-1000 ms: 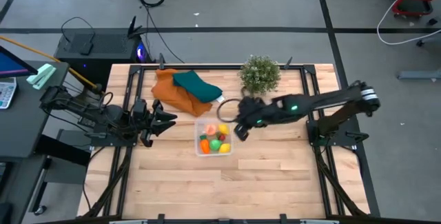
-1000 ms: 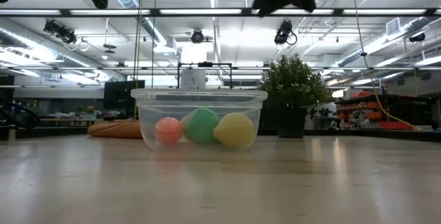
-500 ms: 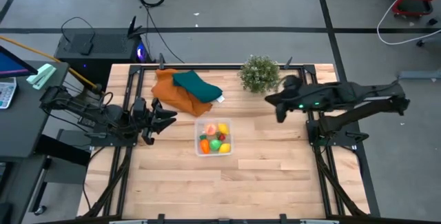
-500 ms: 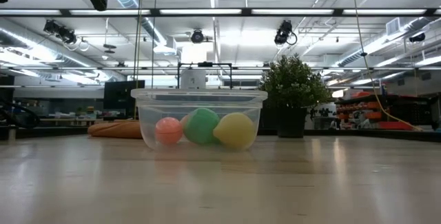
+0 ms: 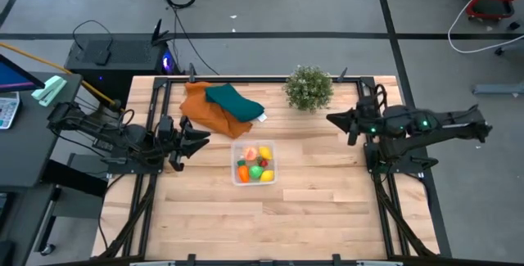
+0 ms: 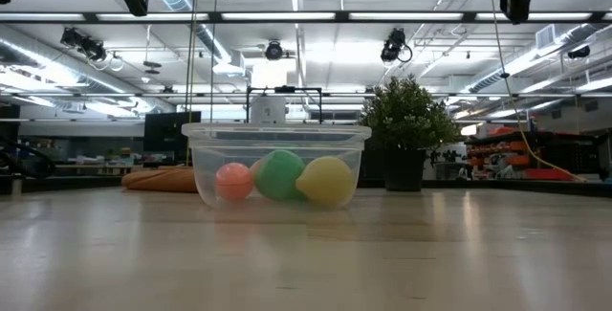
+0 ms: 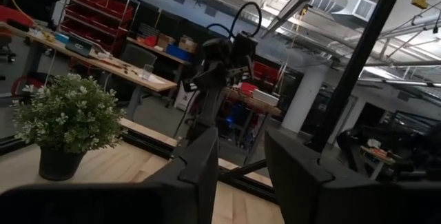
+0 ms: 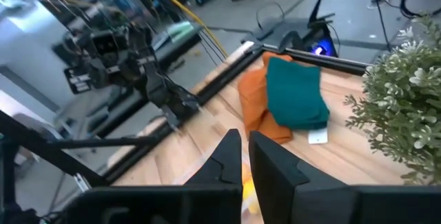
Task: Pick and placing Produce into tupperware
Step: Return to Home Position
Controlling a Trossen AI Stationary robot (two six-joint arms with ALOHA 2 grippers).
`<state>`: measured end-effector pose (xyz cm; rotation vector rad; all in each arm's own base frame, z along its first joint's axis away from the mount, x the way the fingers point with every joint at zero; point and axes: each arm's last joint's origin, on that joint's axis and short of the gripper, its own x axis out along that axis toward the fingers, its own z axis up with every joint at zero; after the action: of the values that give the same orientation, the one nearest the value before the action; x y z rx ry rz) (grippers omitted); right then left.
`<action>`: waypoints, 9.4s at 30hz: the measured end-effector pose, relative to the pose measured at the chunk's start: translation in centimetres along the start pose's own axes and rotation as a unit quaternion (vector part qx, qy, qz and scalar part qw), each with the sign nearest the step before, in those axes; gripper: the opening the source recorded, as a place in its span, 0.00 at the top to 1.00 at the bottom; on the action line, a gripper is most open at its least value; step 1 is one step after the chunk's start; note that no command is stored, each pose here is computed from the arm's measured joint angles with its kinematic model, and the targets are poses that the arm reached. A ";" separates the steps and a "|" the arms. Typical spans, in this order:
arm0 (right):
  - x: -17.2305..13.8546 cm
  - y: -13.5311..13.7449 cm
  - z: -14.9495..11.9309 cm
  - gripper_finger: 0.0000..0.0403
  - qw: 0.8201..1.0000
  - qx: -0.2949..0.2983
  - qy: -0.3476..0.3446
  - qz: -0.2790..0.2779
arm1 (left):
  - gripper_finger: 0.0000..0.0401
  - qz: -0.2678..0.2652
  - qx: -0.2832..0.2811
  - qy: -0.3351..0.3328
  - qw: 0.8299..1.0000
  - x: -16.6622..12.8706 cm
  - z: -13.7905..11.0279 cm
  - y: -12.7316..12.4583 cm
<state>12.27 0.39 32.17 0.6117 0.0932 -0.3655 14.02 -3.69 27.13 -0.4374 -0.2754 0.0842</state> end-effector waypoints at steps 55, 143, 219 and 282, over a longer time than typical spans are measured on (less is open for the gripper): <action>-0.1 -9.5 -8.7 1.00 0.981 0.032 -0.106 0.158 | 0.71 0.074 0.008 -0.010 0.997 0.0 -0.2 0.5; -0.2 -8.7 -9.3 1.00 0.971 0.032 -0.156 0.177 | 0.99 -0.165 0.056 -0.115 0.978 -7.0 -2.2 3.8; 0.3 -9.0 -11.4 1.00 0.932 -0.282 -0.062 0.221 | 0.98 -0.030 0.062 0.140 0.988 -6.1 -6.5 7.8; 1.0 -8.6 -12.2 1.00 0.902 -0.361 -0.033 0.235 | 0.91 -0.026 0.120 0.118 0.985 -6.0 -6.2 7.8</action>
<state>10.29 0.59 17.31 -0.1261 0.0083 0.1298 9.80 -0.02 16.91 -0.1983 -0.0410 0.0123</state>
